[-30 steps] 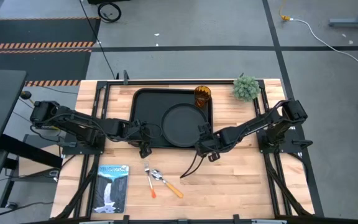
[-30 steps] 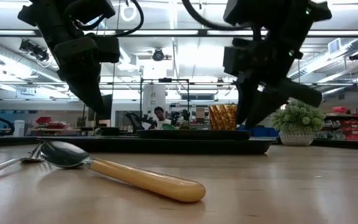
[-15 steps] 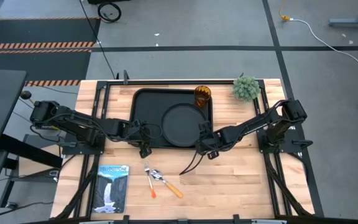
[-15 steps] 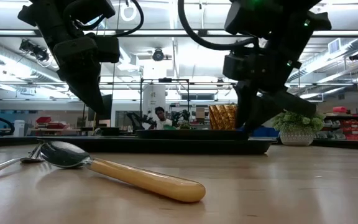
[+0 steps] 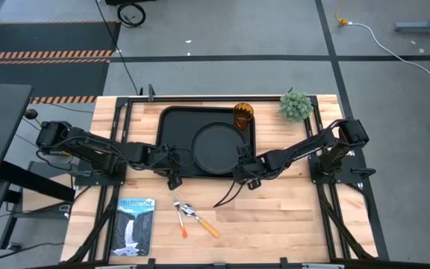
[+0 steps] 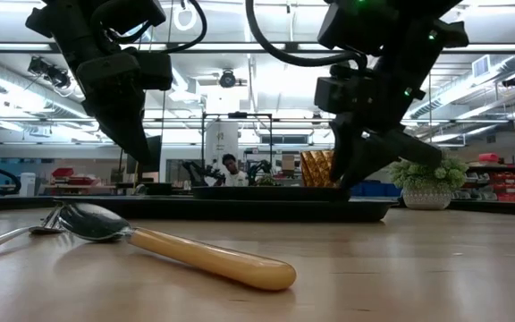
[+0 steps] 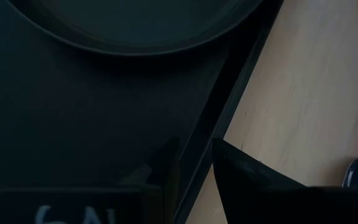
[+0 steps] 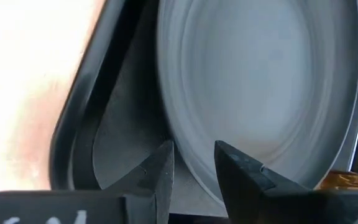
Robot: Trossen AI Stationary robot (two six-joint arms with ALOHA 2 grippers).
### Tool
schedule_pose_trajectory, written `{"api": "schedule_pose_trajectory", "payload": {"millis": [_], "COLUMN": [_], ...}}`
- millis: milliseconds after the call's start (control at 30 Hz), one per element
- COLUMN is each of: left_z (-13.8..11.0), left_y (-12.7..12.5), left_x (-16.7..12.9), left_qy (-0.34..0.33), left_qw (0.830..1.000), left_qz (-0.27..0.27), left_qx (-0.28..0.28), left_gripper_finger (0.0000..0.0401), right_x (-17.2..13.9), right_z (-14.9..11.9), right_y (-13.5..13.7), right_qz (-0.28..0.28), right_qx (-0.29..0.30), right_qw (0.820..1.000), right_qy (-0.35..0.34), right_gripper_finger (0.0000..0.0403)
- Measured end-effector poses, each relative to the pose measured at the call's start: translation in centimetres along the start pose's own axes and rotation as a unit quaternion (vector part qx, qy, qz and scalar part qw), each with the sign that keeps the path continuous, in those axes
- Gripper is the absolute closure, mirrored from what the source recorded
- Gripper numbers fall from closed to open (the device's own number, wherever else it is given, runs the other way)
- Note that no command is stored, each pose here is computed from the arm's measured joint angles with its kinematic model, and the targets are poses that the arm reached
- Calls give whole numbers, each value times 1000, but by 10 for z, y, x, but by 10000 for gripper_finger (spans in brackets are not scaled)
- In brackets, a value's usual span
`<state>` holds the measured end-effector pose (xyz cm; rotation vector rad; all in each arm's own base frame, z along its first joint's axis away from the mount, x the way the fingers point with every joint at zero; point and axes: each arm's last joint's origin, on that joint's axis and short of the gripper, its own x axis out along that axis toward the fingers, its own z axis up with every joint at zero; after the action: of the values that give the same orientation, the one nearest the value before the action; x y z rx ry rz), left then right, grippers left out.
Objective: Pick and place plate/cup/fork/spoon on tray
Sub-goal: Adjust the orange cup, then put the orange fork on the black serving tray
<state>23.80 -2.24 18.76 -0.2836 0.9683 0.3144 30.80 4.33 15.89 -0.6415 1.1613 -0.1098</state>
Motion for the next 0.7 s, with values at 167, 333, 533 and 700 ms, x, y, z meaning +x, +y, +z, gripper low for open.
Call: {"api": "schedule_pose_trajectory", "payload": {"millis": [167,333,533,700], "left_z": [0,-1,-2,-3], "left_y": [0,-1,-5,-8], "left_x": [0,0,0,-1], "left_qy": [1,14,40,42], "left_qw": [1000,1000,996,995], "left_qz": [-1,-24,-79,-94], "left_qx": [0,0,14,19], "left_gripper_finger": [299,299,299,299], "right_x": [-16,-34,-53,-53], "right_z": [7,7,-2,-18], "right_y": [-6,-16,-27,-27], "right_qz": [-1,-3,-9,-20], "right_qx": [21,57,99,131], "right_qw": [999,997,992,985], "right_qy": [-31,-56,-77,-115], "right_gripper_finger": [280,280,280,280]}}
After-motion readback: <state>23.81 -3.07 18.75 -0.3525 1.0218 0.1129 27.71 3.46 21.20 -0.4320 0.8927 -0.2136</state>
